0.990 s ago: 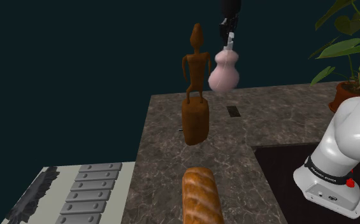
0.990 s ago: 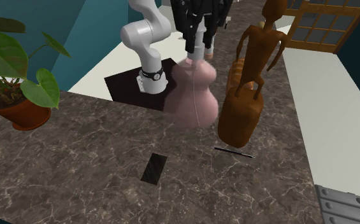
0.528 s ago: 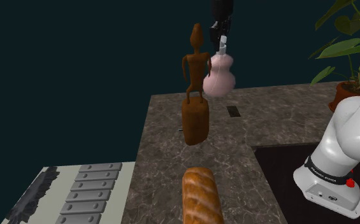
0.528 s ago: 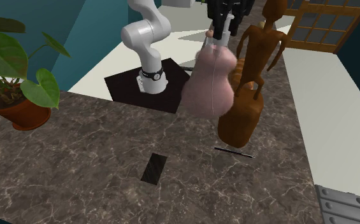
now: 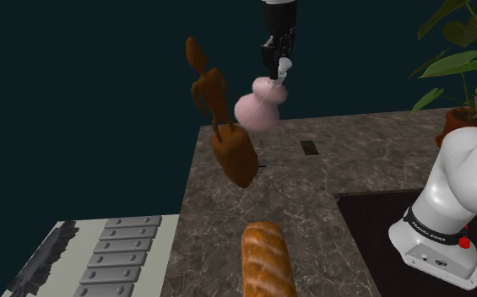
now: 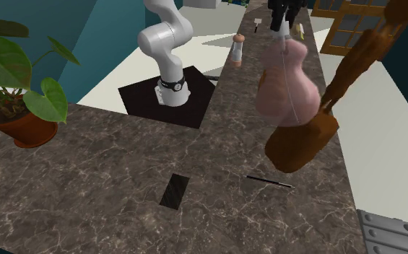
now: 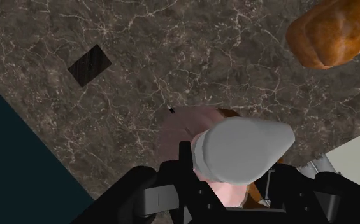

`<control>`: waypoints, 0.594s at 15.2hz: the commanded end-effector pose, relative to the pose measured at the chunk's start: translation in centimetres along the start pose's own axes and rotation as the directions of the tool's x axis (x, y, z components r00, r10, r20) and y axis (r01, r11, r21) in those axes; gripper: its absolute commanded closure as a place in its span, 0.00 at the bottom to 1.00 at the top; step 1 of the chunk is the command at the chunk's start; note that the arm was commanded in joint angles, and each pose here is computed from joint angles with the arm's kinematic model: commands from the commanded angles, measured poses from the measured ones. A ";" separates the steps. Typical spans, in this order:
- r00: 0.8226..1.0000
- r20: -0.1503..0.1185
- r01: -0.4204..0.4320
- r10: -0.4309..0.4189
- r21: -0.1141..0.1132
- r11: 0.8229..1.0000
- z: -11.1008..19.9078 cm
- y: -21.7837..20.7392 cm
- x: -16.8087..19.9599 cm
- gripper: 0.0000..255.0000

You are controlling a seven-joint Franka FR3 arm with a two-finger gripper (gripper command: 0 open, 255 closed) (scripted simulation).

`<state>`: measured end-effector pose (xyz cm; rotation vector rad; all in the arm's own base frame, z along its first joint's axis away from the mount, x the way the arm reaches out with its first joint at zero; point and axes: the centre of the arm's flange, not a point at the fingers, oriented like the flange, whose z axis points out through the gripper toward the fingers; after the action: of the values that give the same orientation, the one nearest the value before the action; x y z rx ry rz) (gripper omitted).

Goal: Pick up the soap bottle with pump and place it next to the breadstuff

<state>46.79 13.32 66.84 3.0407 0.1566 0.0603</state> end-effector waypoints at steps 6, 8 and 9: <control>1.000 0.000 -0.001 0.001 0.001 1.000 -0.8 -9.4 -0.6 1.00; 1.000 0.000 -0.001 0.001 0.001 1.000 -1.1 -12.0 -0.8 1.00; 1.000 0.000 -0.001 0.001 0.001 1.000 -1.3 -13.6 -0.9 1.00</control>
<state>44.74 25.59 66.55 3.0408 0.1578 0.0585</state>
